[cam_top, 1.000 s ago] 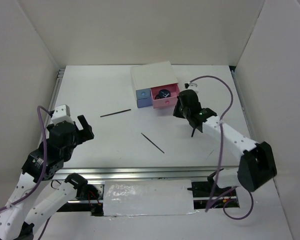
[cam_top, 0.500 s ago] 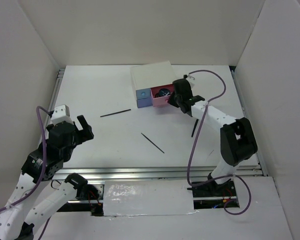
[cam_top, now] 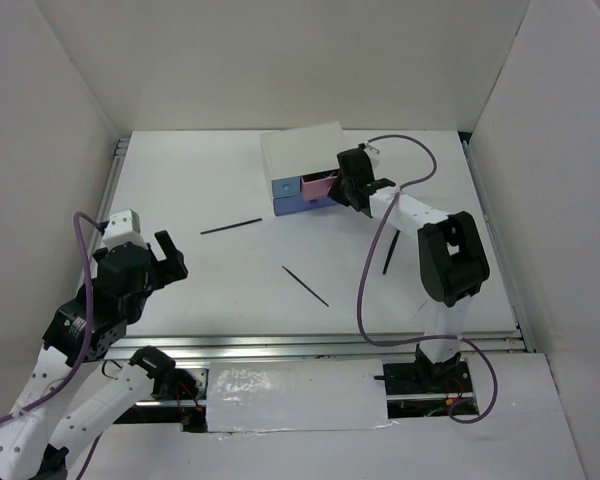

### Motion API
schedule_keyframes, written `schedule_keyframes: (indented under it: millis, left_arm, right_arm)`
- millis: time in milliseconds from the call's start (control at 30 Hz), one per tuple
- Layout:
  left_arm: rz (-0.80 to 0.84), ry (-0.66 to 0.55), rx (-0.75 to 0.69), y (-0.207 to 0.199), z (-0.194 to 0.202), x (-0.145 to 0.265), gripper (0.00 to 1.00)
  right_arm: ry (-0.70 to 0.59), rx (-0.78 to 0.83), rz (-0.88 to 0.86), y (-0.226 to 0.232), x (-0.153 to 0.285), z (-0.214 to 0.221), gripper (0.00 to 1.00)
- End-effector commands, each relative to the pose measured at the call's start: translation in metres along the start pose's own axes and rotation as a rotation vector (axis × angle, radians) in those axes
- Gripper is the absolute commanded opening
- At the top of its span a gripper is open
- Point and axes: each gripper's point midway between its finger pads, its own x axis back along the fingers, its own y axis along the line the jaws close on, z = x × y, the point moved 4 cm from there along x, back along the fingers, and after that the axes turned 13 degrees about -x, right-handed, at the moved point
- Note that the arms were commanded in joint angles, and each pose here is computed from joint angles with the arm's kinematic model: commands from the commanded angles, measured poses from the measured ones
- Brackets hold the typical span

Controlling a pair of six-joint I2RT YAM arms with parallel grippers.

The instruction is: Organize the makeup

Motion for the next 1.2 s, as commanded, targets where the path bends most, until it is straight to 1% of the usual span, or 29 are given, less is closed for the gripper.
schedule_keyframes:
  millis: [0,233,333,367,467,600,633,667,700,733,767,800,833,900,933,967,1000,1033,1067,1133,1167]
  left_arm:
    - [0.012,-0.027,-0.010,-0.003,-0.007,-0.003,1.00]
    - [0.017,-0.018,-0.020,-0.005,-0.006,-0.004,1.00]
    - [0.018,-0.015,-0.023,-0.006,-0.007,-0.005,0.99]
    - [0.020,-0.013,-0.025,-0.006,-0.006,-0.006,0.99]
    - [0.019,-0.012,-0.025,-0.006,-0.006,-0.006,0.99]
    - [0.022,-0.013,-0.027,-0.006,-0.006,-0.006,0.99]
    - [0.021,-0.010,-0.029,-0.006,-0.006,-0.006,1.00]
    - [0.021,-0.013,-0.025,-0.006,-0.006,-0.005,0.99]
    - [0.019,-0.014,-0.024,-0.006,-0.006,-0.005,0.99]
    - [0.020,-0.015,-0.023,-0.006,-0.006,-0.005,0.99]
    - [0.022,-0.018,-0.022,-0.006,-0.007,-0.005,0.99]
    - [0.025,-0.019,-0.023,-0.006,-0.007,-0.005,0.99]
    - [0.028,-0.018,-0.025,-0.006,-0.007,-0.004,0.99]
    - [0.029,-0.016,-0.026,-0.007,-0.006,-0.005,0.99]
    - [0.029,-0.014,-0.029,-0.007,-0.006,-0.005,0.99]
    - [0.030,-0.015,-0.029,-0.007,-0.006,-0.005,0.99]
    - [0.032,-0.013,-0.029,-0.007,-0.006,-0.005,0.99]
    - [0.032,-0.014,-0.028,-0.007,-0.006,-0.005,0.99]
    - [0.032,-0.015,-0.026,-0.007,-0.006,-0.005,0.99]
    - [0.034,-0.020,-0.022,-0.006,-0.007,-0.003,0.99]
    - [0.035,-0.023,-0.021,-0.006,-0.007,-0.003,0.99]
  right_arm:
    - [-0.060,-0.057,-0.128,0.036,-0.004,-0.031,0.00]
    - [-0.046,-0.107,-0.223,0.054,-0.007,-0.040,0.00]
    - [-0.043,-0.107,-0.211,0.052,-0.014,-0.042,0.00]
    - [-0.049,-0.108,-0.221,0.059,-0.014,-0.049,0.00]
    - [-0.035,-0.102,-0.188,0.056,-0.021,-0.052,0.00]
    - [-0.006,-0.095,-0.208,0.056,-0.015,-0.049,0.00]
    - [-0.019,-0.106,-0.248,0.062,-0.002,-0.054,0.00]
    - [0.010,-0.108,-0.226,0.042,-0.003,-0.038,0.00]
    - [0.019,-0.132,-0.231,0.035,0.003,-0.032,0.01]
    - [-0.028,-0.157,-0.319,0.047,0.020,-0.041,0.04]
    - [-0.001,-0.167,-0.284,0.023,0.017,-0.022,0.16]
    - [-0.019,-0.202,-0.321,0.024,0.022,-0.023,0.22]
    - [0.023,-0.209,-0.327,0.012,0.027,-0.008,0.25]
    - [0.041,-0.244,-0.378,0.013,0.030,-0.003,0.36]
    - [0.088,-0.245,-0.394,0.007,0.030,0.010,0.41]
    - [0.102,-0.247,-0.422,0.008,0.030,0.014,0.52]
    - [0.112,-0.252,-0.467,0.012,0.026,0.017,0.57]
    - [0.163,-0.243,-0.506,0.015,0.027,0.024,0.62]
    - [0.170,-0.243,-0.549,0.019,0.025,0.022,0.63]
    - [0.232,-0.249,-0.578,0.020,0.016,0.032,0.67]
    - [0.232,-0.265,-0.611,0.023,0.014,0.028,0.68]
